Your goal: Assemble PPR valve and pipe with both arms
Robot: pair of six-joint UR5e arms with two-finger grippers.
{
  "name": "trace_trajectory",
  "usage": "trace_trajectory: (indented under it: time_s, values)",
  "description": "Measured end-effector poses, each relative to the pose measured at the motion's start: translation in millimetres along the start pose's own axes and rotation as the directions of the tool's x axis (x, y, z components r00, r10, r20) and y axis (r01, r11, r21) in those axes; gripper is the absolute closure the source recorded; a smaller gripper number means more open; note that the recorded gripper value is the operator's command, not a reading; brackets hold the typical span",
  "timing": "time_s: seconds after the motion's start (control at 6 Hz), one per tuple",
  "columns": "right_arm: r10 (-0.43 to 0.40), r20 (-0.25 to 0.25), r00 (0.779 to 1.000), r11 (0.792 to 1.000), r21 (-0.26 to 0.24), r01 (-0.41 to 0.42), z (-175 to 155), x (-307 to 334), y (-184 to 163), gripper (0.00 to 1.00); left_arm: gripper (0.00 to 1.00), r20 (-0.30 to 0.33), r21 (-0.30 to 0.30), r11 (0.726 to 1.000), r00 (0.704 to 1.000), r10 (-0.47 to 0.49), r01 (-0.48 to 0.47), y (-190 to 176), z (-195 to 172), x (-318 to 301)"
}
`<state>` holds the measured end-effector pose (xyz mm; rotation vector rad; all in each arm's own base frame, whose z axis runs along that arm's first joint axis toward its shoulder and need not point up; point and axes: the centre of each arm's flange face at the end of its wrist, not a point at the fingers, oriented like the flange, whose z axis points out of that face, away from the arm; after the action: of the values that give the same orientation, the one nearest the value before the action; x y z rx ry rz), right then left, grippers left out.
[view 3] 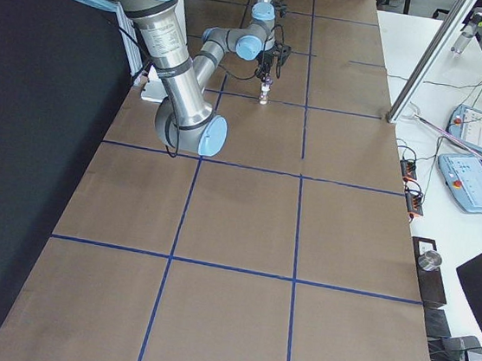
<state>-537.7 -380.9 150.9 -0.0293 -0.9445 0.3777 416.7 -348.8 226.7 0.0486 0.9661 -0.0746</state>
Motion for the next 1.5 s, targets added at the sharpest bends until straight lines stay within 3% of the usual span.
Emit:
trace_trajectory:
  time_s: [0.33,0.5,0.67,0.83,1.0,1.17,1.5]
  values:
    - [-0.003,-0.002,1.0,1.0,-0.004,0.003,2,0,3,0.98,0.11,0.0,-0.001,1.0,1.0,0.0,0.0,1,0,0]
    - [-0.004,-0.004,1.0,1.0,-0.007,0.004,4,0,5,0.92,0.11,0.0,-0.001,1.0,1.0,0.0,0.0,0,0,0]
    - [-0.005,-0.005,1.0,1.0,-0.008,0.005,5,0,6,0.46,0.11,0.0,0.0,1.0,1.0,0.001,-0.001,0,0,0]
    - [-0.009,-0.007,1.0,1.0,-0.009,0.008,7,0,6,0.2,0.11,-0.001,0.0,1.0,1.0,0.001,-0.001,0,0,0]
    - [-0.013,-0.01,1.0,1.0,-0.01,0.013,8,0,6,0.15,0.11,-0.002,0.0,1.0,1.0,0.001,-0.001,0,-1,0]
    - [-0.015,-0.011,1.0,1.0,-0.01,0.015,9,0,6,0.01,0.11,-0.004,0.0,1.0,1.0,0.001,-0.001,0,-1,1]
    - [-0.015,0.013,1.0,1.0,-0.007,0.015,-6,5,3,0.0,0.11,-0.004,0.001,1.0,1.0,0.002,-0.002,0,-2,0]
